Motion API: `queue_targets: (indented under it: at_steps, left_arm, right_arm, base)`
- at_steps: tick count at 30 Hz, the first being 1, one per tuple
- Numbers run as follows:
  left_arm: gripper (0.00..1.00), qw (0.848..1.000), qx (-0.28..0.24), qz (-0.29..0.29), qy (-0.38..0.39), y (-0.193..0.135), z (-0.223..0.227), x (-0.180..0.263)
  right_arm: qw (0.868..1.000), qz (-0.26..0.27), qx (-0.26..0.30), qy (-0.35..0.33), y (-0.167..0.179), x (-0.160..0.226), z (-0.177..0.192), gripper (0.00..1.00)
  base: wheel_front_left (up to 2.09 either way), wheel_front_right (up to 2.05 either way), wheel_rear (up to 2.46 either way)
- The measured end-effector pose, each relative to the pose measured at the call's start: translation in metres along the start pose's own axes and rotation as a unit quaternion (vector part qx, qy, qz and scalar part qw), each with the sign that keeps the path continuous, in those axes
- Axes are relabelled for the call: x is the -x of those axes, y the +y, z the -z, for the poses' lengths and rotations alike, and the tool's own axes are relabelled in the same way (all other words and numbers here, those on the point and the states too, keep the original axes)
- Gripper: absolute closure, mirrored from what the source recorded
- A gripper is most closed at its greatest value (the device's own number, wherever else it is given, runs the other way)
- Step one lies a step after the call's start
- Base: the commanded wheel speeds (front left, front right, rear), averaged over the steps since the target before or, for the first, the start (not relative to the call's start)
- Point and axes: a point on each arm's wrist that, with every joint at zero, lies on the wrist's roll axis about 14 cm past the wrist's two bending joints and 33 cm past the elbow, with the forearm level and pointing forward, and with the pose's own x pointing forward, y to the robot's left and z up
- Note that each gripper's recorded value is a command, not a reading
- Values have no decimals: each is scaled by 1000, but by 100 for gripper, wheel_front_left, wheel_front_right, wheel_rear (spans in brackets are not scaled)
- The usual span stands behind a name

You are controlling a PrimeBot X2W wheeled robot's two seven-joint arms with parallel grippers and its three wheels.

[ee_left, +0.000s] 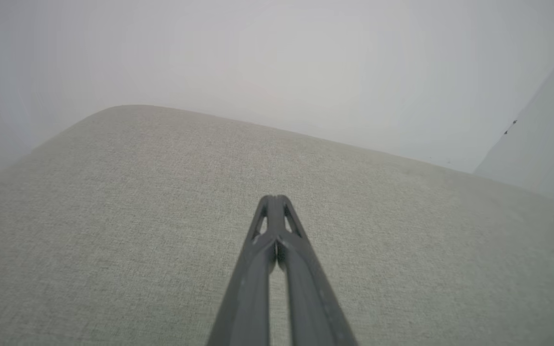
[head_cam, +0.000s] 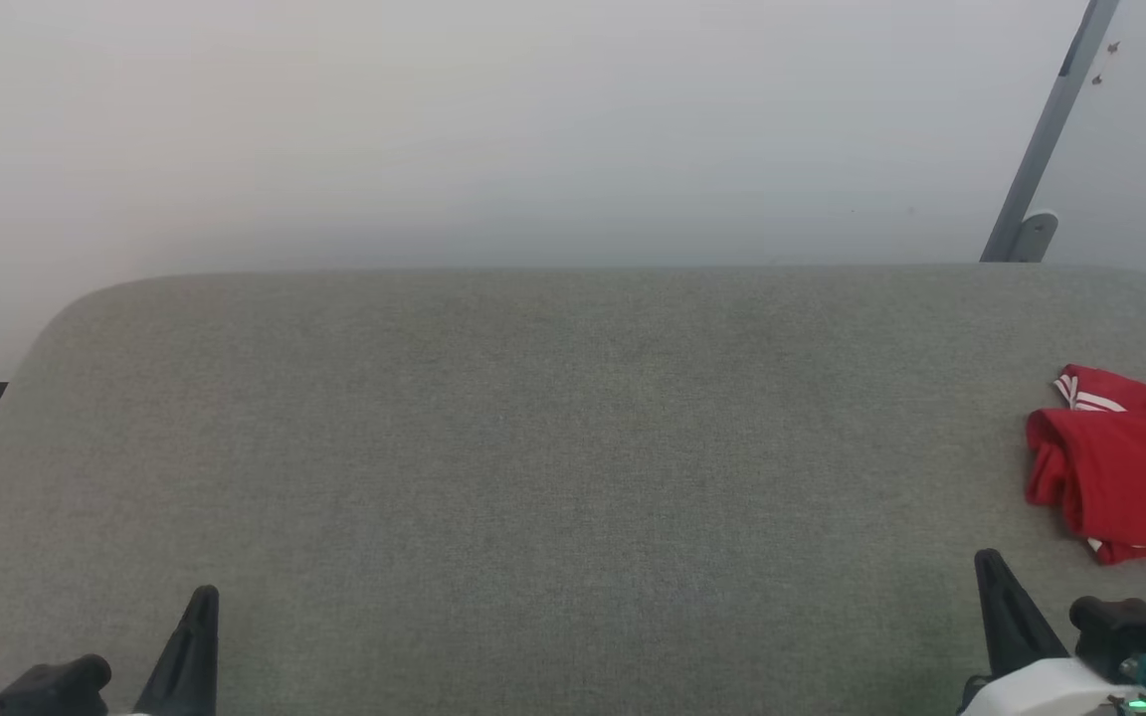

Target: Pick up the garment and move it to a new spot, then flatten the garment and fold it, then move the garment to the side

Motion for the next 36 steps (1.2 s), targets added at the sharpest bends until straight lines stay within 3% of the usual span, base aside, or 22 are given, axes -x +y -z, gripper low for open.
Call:
queue_targets:
  at_steps: [17, 36]
  left_arm:
    - [100, 990, 142, -23, 11, -6, 5, -10]
    - [100, 963, 269, -28, 15, -16, 4, -23]
  right_arm:
    - [987, 31, -158, 5, -7, -4, -1, 100]
    - [952, 39, -305, -2, -6, -13, -9, 100]
  base:
    - [0, 0, 0]
    - [0, 0, 0]
